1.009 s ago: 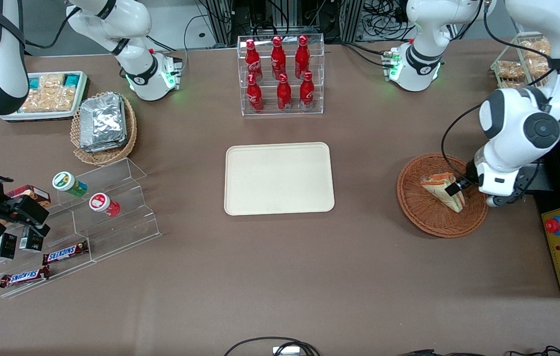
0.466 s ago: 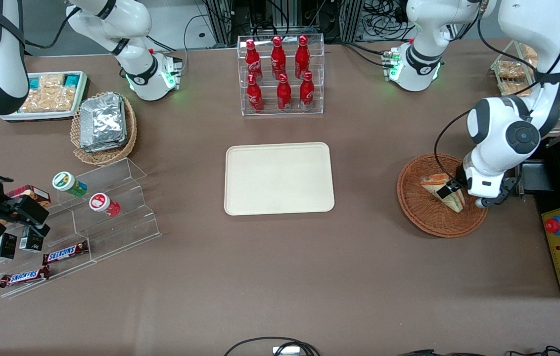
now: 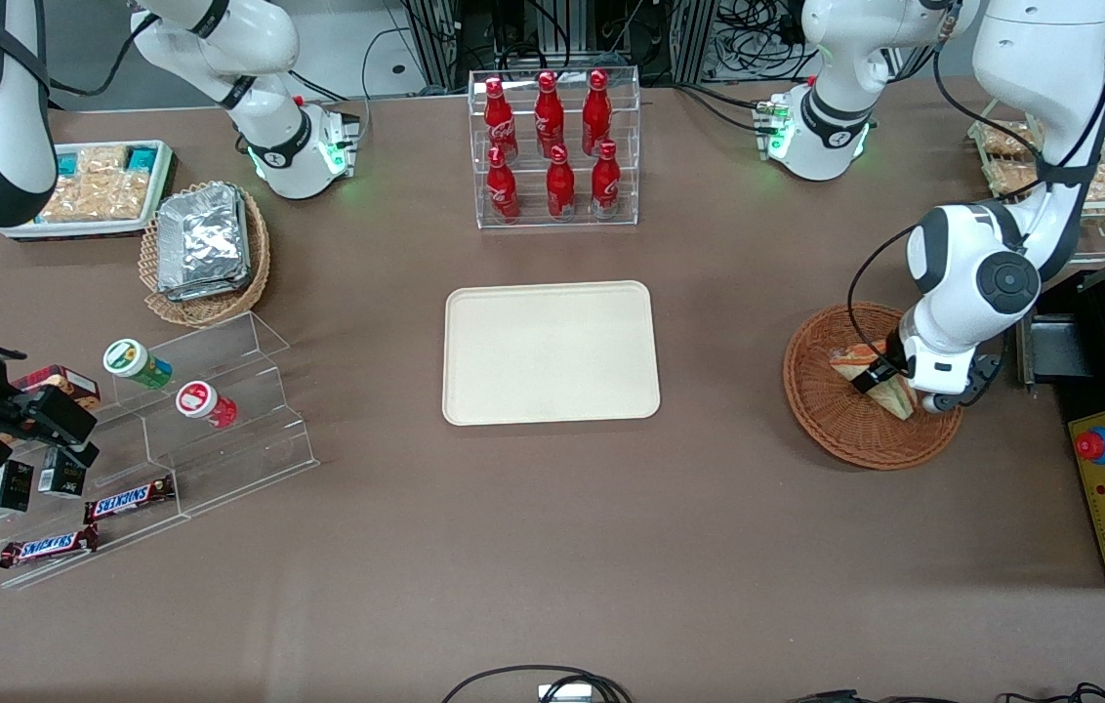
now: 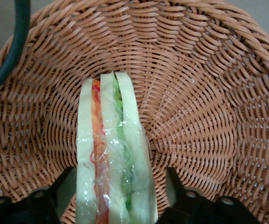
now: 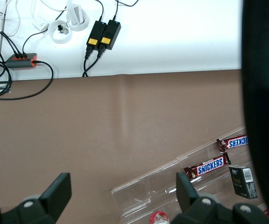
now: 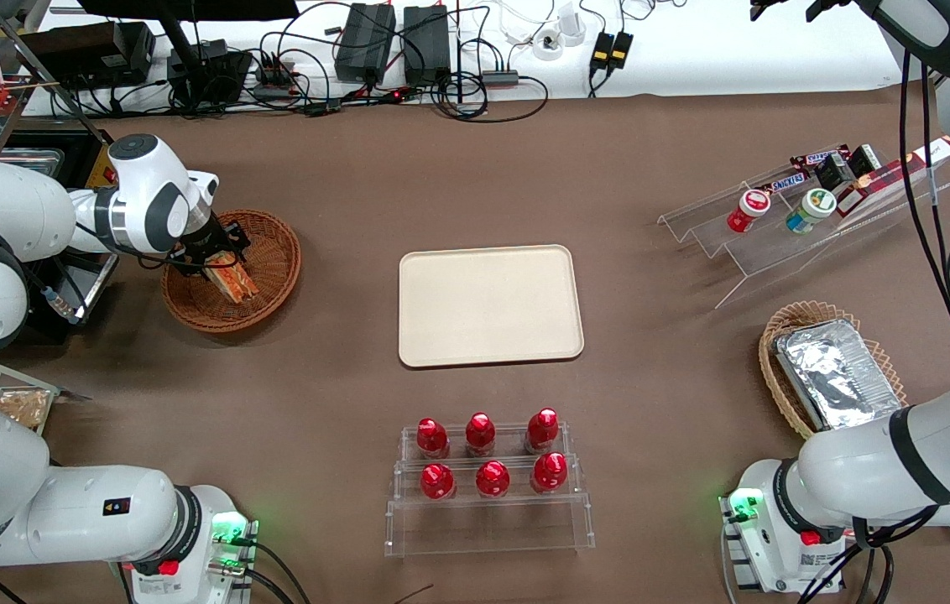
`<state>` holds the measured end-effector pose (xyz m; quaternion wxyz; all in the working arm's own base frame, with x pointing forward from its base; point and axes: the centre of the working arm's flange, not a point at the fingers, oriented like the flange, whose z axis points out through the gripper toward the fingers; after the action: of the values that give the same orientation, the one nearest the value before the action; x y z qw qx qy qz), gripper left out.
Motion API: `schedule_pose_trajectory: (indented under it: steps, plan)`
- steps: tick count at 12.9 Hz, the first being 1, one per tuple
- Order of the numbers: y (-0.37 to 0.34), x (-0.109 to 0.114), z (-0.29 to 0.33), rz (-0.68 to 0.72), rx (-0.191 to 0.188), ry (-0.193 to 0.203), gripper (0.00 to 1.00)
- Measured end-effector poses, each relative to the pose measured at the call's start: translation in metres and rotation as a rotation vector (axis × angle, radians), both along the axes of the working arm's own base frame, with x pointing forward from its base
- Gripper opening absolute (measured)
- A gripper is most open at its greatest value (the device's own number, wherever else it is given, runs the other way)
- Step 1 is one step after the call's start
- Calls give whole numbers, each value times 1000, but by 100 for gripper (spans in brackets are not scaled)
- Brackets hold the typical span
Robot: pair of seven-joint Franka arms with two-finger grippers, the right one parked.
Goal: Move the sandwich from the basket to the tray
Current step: 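Close the left gripper on the wrapped sandwich's crust edge, then lift the sandwich with the left gripper and carry it toward the tray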
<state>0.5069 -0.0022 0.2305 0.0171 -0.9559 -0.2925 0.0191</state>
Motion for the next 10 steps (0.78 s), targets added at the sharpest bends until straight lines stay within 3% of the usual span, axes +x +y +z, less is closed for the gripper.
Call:
schedule_pose_trajectory:
  steps: [3,7,10]
  plan:
    - [0,0,1,1,0,-3,44]
    - [0,5,21,-1,2,-19,33]
    - [-2,12,71,-30,9,-32,20]
